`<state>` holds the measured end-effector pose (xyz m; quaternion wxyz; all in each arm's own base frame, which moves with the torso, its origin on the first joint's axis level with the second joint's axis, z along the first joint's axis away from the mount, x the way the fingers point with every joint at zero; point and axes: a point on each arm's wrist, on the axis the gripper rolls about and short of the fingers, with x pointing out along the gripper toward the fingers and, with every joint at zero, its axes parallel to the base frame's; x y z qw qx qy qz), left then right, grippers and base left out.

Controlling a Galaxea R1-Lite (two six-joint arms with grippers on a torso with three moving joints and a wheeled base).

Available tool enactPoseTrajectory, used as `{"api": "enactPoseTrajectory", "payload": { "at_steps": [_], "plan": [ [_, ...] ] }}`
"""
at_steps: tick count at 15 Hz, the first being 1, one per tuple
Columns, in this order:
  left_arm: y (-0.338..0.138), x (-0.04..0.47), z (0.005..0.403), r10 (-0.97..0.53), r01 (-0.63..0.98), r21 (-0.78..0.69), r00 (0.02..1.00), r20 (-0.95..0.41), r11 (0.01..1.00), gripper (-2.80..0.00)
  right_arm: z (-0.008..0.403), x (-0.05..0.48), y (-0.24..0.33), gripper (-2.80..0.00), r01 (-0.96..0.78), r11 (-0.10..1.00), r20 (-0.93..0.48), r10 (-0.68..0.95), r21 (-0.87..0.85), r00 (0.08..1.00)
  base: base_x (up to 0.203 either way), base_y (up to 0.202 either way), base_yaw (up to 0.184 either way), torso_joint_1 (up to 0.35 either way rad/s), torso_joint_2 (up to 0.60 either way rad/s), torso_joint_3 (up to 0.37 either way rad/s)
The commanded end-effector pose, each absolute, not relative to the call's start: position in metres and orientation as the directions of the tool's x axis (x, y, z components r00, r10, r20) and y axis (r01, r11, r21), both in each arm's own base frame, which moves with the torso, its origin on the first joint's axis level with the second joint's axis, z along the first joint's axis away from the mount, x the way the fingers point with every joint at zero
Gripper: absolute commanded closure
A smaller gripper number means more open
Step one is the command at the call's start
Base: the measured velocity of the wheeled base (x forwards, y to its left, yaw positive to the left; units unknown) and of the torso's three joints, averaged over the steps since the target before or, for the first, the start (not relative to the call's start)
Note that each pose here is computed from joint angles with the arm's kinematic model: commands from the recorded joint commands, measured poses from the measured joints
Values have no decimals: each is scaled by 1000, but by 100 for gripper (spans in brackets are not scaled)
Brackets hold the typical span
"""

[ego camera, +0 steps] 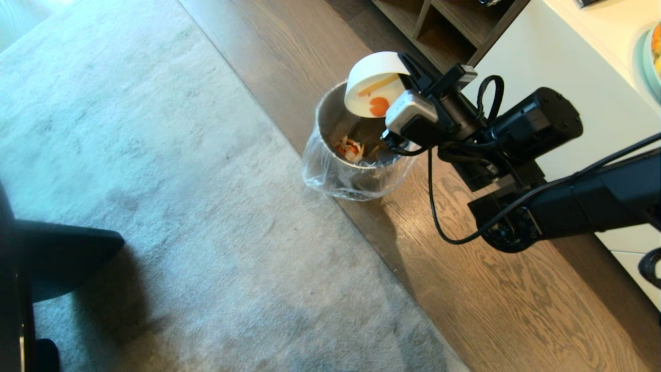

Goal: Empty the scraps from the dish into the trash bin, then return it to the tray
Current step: Pour the leftover food from the bowl into the trash can

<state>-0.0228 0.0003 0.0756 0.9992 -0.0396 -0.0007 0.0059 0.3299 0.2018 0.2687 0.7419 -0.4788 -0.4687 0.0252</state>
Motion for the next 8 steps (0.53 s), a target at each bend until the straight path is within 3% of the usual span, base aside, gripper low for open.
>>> {"api": "enactPoseTrajectory", "payload": {
  "at_steps": [1, 8],
  "plan": [
    [0, -23, 76, 12, -12, -80, 1000, 2, 997, 0, 275, 326, 200, 0, 455, 550, 710, 472, -700, 522, 0, 0, 0, 0, 0, 0],
    [0, -23, 76, 12, -12, -80, 1000, 2, 997, 0, 315, 313, 194, 0, 548, 571, 790, 479, -611, 382, 0, 0, 0, 0, 0, 0]
  ]
}}
